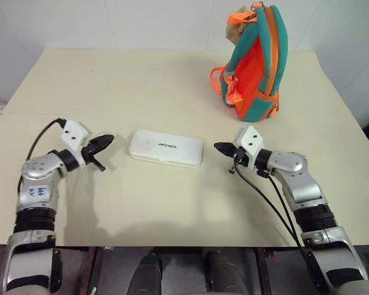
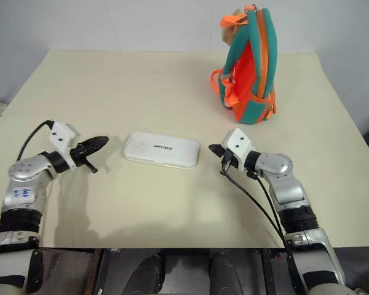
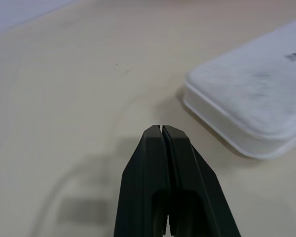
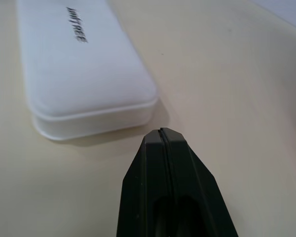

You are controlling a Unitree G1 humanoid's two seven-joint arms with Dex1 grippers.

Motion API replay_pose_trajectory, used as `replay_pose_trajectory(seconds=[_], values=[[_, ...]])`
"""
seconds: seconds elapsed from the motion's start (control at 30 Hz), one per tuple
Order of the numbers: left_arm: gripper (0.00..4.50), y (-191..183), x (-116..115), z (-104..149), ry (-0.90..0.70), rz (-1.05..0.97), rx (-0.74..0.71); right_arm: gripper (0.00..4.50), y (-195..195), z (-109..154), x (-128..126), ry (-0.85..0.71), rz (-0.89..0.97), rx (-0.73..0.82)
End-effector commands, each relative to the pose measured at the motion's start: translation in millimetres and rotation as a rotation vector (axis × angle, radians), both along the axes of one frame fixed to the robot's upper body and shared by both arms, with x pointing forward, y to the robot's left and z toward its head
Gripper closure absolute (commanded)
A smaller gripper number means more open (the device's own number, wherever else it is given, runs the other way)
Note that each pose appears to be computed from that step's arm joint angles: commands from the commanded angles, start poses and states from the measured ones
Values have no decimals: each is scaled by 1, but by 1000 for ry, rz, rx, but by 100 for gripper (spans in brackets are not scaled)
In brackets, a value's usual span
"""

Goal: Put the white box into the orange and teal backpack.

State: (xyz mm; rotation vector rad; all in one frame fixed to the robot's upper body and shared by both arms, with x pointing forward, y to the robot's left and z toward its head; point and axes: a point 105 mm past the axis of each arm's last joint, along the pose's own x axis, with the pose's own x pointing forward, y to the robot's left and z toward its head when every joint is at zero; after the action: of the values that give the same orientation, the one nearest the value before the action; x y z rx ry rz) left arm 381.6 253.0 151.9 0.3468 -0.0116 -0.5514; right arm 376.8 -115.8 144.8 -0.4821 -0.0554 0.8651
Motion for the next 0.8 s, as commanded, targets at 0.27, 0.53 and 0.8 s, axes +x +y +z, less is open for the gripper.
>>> replay_pose_trajectory(seconds=[0.27,0.53,0.8], values=[[443,-36,6,-10,6,-87,-38,450,26,1,-2,2,44,27],[443,-39,-19,-23,67,-186,-35,450,33,6,-13,9,83,44],[443,-62,-41,-33,118,-289,-42,450,27,5,-24,45,110,38]])
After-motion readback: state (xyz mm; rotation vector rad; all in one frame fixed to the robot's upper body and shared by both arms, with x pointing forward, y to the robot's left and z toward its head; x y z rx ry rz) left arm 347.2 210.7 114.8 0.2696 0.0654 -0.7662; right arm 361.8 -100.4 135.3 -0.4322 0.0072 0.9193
